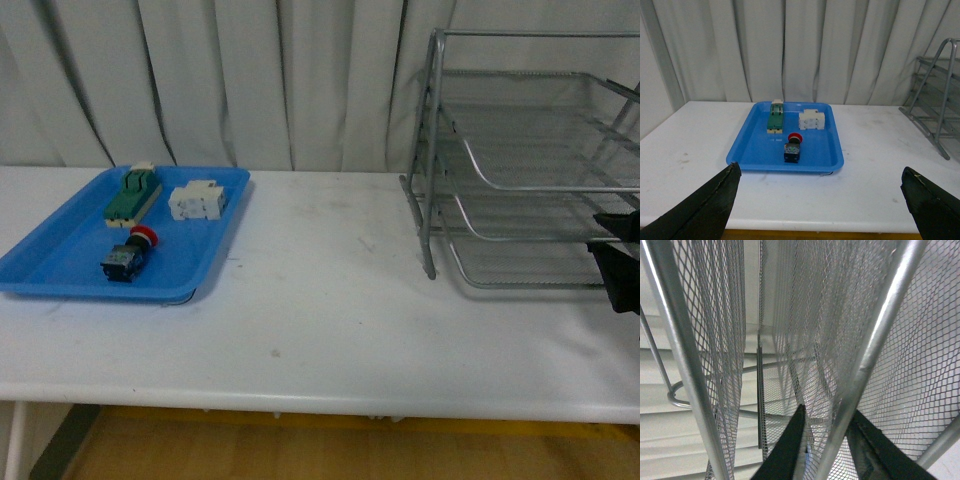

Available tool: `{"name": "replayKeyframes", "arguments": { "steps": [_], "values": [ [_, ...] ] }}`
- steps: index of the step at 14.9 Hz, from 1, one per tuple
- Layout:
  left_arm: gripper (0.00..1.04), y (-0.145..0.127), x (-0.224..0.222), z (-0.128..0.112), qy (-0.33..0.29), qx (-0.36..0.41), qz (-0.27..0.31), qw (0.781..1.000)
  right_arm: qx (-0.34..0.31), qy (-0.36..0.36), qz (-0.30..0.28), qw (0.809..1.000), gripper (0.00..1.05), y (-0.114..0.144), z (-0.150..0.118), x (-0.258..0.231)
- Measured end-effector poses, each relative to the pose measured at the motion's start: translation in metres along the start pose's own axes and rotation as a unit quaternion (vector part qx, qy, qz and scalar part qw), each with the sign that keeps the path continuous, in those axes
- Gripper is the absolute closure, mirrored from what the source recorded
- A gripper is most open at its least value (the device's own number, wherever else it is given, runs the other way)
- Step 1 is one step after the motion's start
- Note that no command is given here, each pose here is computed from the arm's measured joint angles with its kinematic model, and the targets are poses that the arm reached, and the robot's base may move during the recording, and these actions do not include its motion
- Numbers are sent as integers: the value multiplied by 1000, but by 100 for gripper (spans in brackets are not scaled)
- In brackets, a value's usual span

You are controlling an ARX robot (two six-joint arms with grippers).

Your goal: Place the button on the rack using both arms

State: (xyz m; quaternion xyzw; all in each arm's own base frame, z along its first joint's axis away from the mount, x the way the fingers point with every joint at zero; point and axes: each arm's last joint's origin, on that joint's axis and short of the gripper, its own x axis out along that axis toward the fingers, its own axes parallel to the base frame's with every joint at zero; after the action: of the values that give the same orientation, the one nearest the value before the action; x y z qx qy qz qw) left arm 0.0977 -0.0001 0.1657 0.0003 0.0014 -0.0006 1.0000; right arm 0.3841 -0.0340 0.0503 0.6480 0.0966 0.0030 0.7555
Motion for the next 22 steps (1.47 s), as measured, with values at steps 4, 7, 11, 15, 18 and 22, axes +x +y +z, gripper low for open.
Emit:
{"name": "replayKeyframes", "arguments": {
  "steps": [4, 7, 11, 15, 18, 22],
  "values": [
    [7, 0, 0, 0, 0, 0, 0, 1000, 26, -4, -22, 999, 100, -12, 0, -16],
    [7, 0, 0, 0, 0, 0, 0, 1000, 34, -3, -36, 999, 100, -12, -2, -31],
    [7, 0, 0, 0, 0, 0, 0, 1000, 39, -3, -53, 998, 100, -14, -6, -50],
    [7, 0, 0, 0, 0, 0, 0, 1000, 42, -1, -69, 997, 100, -16, -11, -67],
    [7, 0, 0, 0, 0, 0, 0, 1000, 48, -4, -90, 995, 100, -19, -15, -89],
    [7, 0, 0, 0, 0, 0, 0, 1000, 59, -2, -113, 992, 100, -23, -16, -116]
  ]
}}
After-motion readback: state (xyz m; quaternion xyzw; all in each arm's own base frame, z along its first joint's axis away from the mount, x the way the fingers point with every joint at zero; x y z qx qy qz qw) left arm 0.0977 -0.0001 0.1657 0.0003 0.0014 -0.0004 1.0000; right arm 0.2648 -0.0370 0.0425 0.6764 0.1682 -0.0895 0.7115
